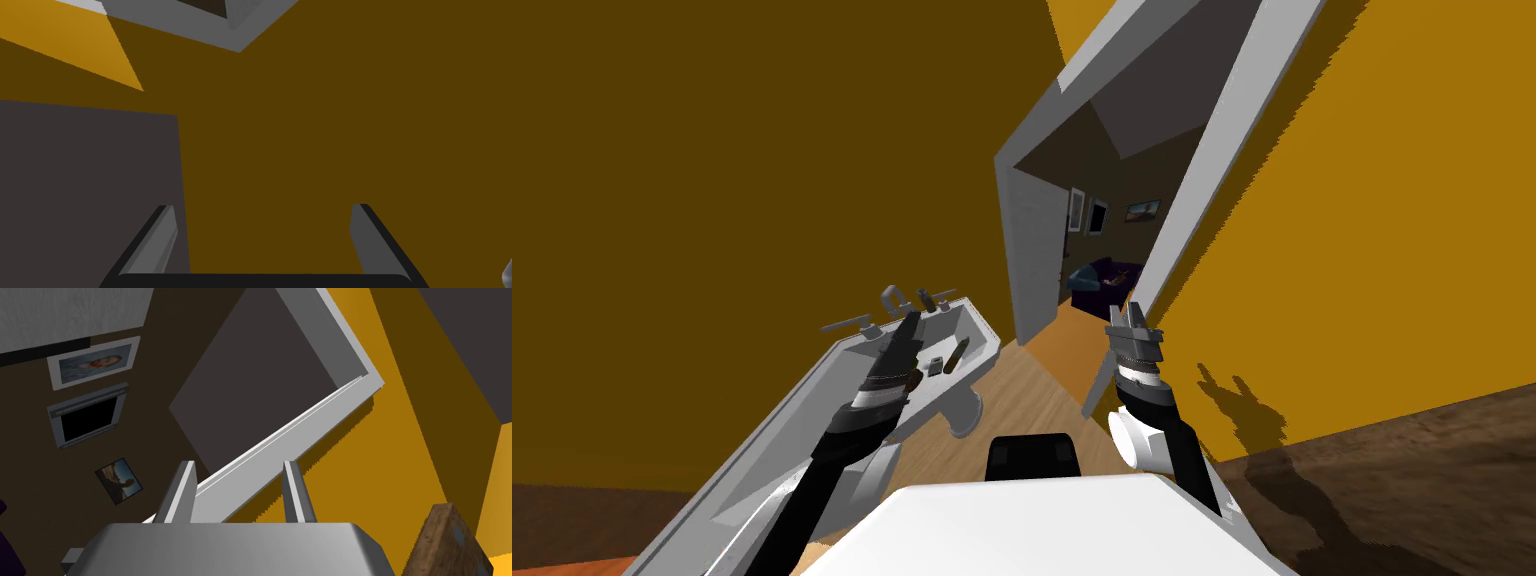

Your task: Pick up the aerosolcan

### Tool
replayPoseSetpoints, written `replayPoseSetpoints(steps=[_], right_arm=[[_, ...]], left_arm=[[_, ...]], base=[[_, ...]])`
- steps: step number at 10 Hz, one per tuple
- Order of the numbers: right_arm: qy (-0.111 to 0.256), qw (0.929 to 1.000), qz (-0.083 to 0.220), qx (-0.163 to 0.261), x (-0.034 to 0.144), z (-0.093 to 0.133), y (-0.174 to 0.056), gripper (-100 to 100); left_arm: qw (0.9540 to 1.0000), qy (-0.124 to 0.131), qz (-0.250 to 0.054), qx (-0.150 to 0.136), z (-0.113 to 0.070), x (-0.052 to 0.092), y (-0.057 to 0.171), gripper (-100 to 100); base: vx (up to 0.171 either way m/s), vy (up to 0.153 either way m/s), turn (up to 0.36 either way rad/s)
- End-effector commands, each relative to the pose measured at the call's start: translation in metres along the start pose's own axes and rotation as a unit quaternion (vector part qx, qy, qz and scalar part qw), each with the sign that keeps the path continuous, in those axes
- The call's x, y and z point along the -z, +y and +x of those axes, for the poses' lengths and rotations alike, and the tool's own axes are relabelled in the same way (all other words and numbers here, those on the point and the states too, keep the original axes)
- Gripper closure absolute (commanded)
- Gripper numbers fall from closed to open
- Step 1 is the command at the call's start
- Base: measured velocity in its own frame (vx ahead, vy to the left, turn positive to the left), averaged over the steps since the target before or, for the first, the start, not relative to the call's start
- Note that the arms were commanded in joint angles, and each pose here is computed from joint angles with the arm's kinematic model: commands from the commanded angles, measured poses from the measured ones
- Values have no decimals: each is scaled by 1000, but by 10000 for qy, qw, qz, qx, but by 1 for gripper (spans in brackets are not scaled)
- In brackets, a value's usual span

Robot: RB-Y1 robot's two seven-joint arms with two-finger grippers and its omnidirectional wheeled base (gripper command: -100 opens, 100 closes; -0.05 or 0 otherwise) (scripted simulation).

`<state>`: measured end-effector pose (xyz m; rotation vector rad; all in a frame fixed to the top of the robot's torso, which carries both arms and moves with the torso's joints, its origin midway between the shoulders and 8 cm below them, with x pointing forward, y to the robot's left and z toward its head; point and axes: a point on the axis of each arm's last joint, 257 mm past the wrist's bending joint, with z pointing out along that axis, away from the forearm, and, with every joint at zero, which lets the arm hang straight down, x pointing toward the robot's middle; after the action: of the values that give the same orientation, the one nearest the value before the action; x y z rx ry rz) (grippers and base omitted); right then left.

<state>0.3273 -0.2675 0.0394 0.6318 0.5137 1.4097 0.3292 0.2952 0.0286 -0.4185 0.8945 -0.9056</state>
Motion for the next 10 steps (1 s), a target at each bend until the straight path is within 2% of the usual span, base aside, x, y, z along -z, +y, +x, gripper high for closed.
replayPoseSetpoints(steps=[1,3,5,7,10], right_arm=[[0,10000,0,0,0,0,0,0],[0,10000,0,0,0,0,0,0],[0,10000,1,0,0,0,0,0],[0,10000,1,1,0,0,0,0],[0,10000,1,1,0,0,0,0]], left_arm=[[9989,147,-228,-379,-5,4,11,-100],[9944,336,-507,-861,-14,9,24,-100],[9859,550,-804,-1357,-22,17,39,-100],[9732,795,-1111,-1849,-30,26,54,-100],[9469,1227,-1563,-2527,-41,43,78,-100]], base=[[-33,205,-277],[-33,188,-353],[-33,175,-412],[-31,215,-388],[-61,191,-481]])
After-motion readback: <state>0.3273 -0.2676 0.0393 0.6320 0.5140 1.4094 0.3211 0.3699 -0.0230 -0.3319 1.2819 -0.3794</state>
